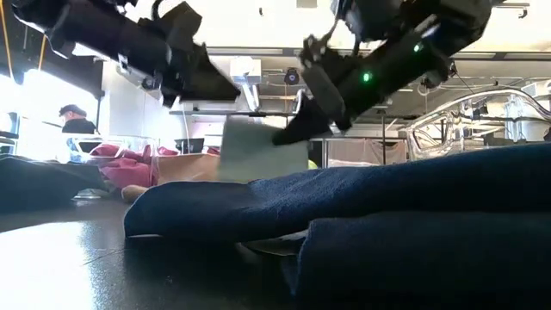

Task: Sort towels by color in basket
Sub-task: Put the light blue towel into the left transparent bin

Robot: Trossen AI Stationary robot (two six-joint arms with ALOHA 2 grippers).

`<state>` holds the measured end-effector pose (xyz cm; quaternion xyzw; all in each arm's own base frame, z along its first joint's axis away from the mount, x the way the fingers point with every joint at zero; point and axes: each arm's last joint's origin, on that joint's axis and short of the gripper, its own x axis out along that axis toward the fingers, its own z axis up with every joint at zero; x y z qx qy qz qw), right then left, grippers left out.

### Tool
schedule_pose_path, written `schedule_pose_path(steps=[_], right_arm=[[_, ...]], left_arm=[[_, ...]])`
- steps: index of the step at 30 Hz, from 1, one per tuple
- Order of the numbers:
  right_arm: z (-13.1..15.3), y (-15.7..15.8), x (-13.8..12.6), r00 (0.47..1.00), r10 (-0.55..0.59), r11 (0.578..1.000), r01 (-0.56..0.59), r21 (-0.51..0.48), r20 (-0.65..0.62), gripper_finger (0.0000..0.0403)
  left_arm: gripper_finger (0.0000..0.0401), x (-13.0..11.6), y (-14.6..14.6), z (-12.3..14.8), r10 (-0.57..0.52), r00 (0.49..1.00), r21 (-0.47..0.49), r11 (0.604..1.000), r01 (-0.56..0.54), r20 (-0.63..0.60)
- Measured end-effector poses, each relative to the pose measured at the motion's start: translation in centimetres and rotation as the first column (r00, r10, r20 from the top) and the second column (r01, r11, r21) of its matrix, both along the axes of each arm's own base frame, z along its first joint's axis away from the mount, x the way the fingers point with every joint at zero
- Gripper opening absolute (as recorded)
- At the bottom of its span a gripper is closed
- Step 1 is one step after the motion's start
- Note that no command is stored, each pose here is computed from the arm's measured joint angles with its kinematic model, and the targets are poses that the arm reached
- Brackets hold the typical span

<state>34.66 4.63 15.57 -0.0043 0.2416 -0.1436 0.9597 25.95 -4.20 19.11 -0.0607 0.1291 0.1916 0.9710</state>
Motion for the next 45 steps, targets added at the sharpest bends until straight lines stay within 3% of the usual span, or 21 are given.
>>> schedule_pose_path(steps=[3, 6, 9, 14, 19, 26, 29, 34, 40, 45], right_arm=[[1.0, 2.0, -0.4, 0.998, -0.015, 0.999, 0.017, -0.030, 0.064, 0.0007], [1.7, 3.3, -0.7, 0.995, -0.010, 0.999, 0.014, -0.038, 0.101, 0.0004], [2.1, 4.3, -0.8, 0.989, -0.004, 0.998, 0.013, -0.060, 0.148, 0.0006], [2.9, 5.2, -0.9, 0.977, 0.013, 0.995, 0.008, -0.099, 0.212, 0.0003], [3.0, 4.9, -0.6, 0.970, 0.032, 0.997, -0.014, -0.076, 0.243, 0.0005], [3.1, 4.8, -0.5, 0.968, 0.049, 0.997, -0.034, -0.063, 0.247, 0.0004], [3.1, 4.8, -0.5, 0.968, 0.047, 0.998, -0.033, -0.062, 0.247, 0.0004], [3.1, 4.8, -0.5, 0.967, 0.048, 0.998, -0.034, -0.060, 0.252, 0.0005], [3.2, 4.9, -0.4, 0.964, 0.066, 0.997, -0.054, -0.052, 0.257, 0.0005], [3.2, 5.0, -0.4, 0.962, 0.102, 0.994, -0.086, -0.074, 0.255, 0.0006]], left_arm=[[0.0090, 0.0, -1.8, 1.3, -0.113, 0.990, 0.109, 0.989, 0.104, 0.079], [0.0090, -0.3, -3.7, 2.3, -0.219, 0.968, 0.248, 0.951, 0.184, 0.123], [0.0090, -0.8, -5.2, 2.5, -0.296, 0.951, 0.364, 0.899, 0.246, 0.088], [0.0092, -1.0, -6.0, 2.2, -0.347, 0.937, 0.453, 0.841, 0.297, 0.031], [0.0121, 0.0, -5.8, 1.1, -0.372, 0.928, 0.450, 0.834, 0.320, 0.028], [0.0166, 1.5, -4.2, -0.9, -0.211, 0.977, 0.426, 0.884, 0.195, -0.009], [0.0174, 2.0, -3.8, -1.7, -0.214, 0.976, 0.400, 0.893, 0.208, -0.028], [0.0171, 2.6, -3.4, -2.7, -0.315, 0.948, 0.356, 0.881, 0.312, -0.054], [0.0160, 3.4, -2.2, -3.7, -0.240, 0.968, 0.325, 0.912, 0.251, -0.075], [0.0131, 3.6, -2.1, -4.8, -0.240, 0.961, 0.364, 0.890, 0.274, -0.137]])
